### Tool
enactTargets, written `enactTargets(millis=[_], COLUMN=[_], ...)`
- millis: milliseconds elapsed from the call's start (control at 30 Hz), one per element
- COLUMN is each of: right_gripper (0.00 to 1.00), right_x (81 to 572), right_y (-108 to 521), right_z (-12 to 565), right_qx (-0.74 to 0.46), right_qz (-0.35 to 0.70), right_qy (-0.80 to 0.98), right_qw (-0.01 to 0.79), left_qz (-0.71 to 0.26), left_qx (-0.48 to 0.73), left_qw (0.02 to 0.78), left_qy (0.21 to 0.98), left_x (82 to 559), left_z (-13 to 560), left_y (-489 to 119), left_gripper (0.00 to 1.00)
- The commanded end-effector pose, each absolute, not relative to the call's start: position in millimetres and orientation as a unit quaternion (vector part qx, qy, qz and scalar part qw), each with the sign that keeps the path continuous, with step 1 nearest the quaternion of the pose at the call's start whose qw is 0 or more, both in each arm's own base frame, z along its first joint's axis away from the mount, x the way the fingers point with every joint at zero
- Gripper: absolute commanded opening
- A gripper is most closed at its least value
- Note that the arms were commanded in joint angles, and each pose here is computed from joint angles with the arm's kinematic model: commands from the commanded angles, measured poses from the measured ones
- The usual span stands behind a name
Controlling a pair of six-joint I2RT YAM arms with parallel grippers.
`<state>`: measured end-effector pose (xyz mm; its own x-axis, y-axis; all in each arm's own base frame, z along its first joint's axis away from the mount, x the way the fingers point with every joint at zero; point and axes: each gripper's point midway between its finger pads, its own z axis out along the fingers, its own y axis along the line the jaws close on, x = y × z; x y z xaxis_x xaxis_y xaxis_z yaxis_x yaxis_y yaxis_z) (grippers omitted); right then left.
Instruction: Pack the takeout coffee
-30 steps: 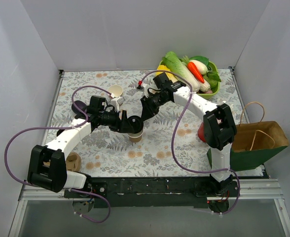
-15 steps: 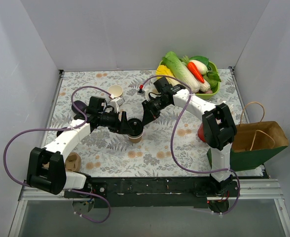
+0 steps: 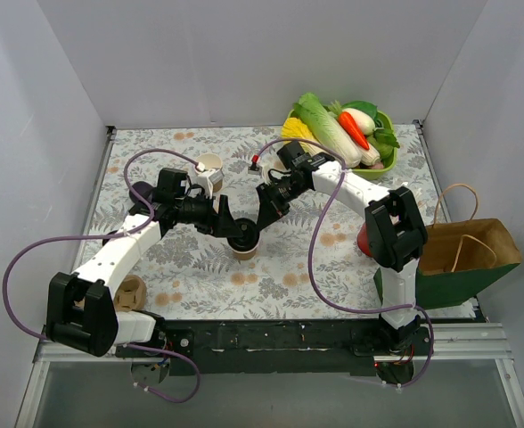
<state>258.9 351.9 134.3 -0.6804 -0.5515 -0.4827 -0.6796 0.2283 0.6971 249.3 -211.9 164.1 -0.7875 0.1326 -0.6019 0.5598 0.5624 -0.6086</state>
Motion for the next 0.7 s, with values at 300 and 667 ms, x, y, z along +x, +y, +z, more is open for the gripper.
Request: enactTargets(millis=[300,667], right_gripper=[0.01,0.01], right_x=[249,240], right_y=[349,345], right_z=[169,162], right_qx=[-0.392,-0.369], right_qz=[0.504,0.509], right_qy=[0.765,0.777], right_qw=[0.079,0.045], left_qz=[-0.4,-0.387], left_qx=[0.216,0.208], left_qw=[0.332,0.338], left_qy=[0.827,0.832], left_x=[266,265], left_z=[208,205], left_y=[-210,-205], left_gripper=[0.69,0.69])
